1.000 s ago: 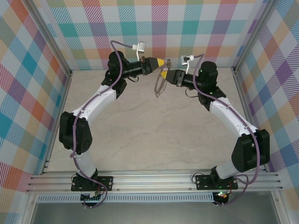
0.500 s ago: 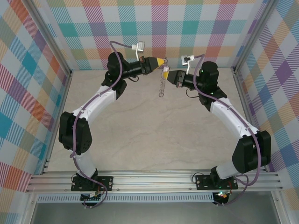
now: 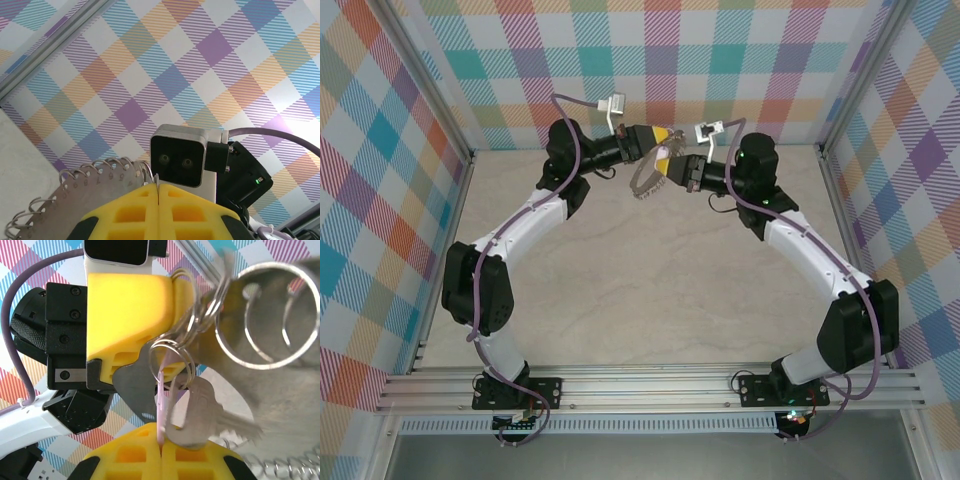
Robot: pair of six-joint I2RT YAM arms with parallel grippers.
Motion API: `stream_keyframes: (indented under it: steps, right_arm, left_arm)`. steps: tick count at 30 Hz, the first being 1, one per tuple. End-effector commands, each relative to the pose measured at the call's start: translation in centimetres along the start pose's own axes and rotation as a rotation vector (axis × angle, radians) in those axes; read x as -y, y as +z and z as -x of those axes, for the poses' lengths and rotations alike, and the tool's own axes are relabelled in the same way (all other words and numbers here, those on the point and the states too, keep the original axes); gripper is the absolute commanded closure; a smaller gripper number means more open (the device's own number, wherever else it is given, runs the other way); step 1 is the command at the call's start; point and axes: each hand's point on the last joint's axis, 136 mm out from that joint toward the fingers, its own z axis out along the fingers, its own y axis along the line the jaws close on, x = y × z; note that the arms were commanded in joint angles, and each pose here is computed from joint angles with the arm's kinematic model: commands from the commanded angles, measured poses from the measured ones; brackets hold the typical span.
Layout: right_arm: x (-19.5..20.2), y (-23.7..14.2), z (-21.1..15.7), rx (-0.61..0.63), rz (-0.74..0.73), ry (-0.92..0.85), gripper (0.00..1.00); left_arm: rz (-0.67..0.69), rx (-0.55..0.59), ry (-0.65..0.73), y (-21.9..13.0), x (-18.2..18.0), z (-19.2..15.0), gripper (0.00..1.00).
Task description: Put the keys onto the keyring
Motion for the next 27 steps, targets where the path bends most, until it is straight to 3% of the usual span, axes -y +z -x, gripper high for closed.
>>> stream_keyframes:
  steps: [1, 12, 17, 21, 27]
  right_arm:
    - [-1.5, 1.0, 0.3, -0.026, 0.040, -0.045, 1.00]
    - [-0.3, 0.7, -0.4, -0.031, -0.016, -0.022, 1.00]
    - [0.0, -0.7, -1.0, -0.019, -0.048, -0.002, 0.74]
    - [-0.8, -2.5, -1.5, 0.000, -0.063, 0.005, 0.61]
    - [-2.3, -6.5, -0.8, 0.095, -0.151, -0.036, 0.56]
  left_arm:
    - [-0.075, 0.041, 0.080, -0.5, 4.2, 0.8, 1.00]
    - [-0.071, 0.066, 0.068, -0.7, 4.0, 0.8, 1.00]
    - [-0.085, 0.087, 0.067, -0.9, 4.1, 0.9, 1.00]
    - [-0.111, 0.101, 0.070, -1.1, 4.5, 0.9, 1.00]
    - [-0.151, 0.095, 0.114, -1.2, 5.5, 0.8, 1.00]
